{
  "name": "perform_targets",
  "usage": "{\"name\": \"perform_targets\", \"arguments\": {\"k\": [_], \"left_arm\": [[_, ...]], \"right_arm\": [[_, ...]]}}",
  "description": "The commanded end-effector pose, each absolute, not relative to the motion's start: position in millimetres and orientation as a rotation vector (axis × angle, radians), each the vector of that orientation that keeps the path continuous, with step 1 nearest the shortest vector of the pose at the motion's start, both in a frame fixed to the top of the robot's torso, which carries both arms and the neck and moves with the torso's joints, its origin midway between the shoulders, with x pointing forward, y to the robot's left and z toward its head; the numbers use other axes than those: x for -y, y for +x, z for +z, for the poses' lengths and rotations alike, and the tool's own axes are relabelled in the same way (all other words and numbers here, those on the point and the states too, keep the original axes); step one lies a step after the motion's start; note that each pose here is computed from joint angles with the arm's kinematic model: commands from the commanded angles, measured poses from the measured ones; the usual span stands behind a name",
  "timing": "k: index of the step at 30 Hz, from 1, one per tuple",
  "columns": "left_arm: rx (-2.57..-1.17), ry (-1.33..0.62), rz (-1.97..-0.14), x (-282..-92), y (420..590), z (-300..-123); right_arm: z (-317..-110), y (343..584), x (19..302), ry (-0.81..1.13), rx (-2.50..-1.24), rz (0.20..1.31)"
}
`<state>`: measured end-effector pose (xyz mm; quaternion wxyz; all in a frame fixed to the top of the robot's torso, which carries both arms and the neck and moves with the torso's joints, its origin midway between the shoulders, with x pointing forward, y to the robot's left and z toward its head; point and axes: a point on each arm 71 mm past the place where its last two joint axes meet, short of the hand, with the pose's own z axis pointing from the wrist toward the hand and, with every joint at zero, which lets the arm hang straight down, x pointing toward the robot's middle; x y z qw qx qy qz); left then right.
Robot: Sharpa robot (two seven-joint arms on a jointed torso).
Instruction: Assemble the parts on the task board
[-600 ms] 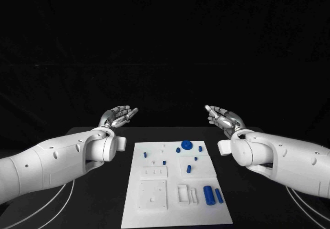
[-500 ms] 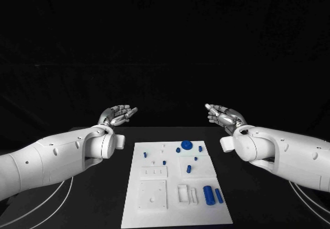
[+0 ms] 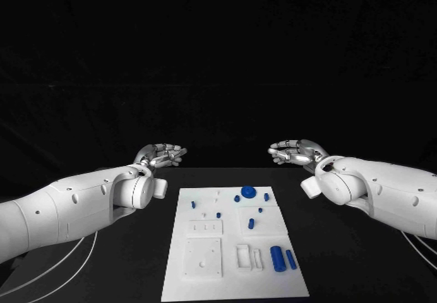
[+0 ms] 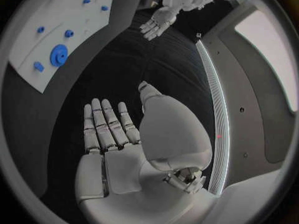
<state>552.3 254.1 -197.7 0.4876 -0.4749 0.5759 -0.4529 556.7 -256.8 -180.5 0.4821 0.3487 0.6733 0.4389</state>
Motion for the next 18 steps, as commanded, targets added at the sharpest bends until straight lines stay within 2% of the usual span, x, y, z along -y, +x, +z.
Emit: {"name": "perform_targets", "arguments": {"k": [1, 7, 13, 18], "left_arm": [[-1.46, -1.103, -1.145, -247.2, 550.9, -197.1], [-1.49, -1.077, -1.165, -248.1, 546.5, -196.8], [-1.517, -1.036, -1.218, -241.6, 539.3, -194.6], [-1.512, -1.028, -1.248, -237.4, 533.5, -190.7]], "right_arm": [[-176.2, 558.6, 254.0, 0.507, -1.662, 0.895], [-176.0, 562.0, 244.5, 0.274, -1.667, 0.792], [-178.2, 563.2, 231.5, 0.111, -1.705, 0.733], [-179.0, 560.9, 218.8, -0.072, -1.717, 0.641]]}}
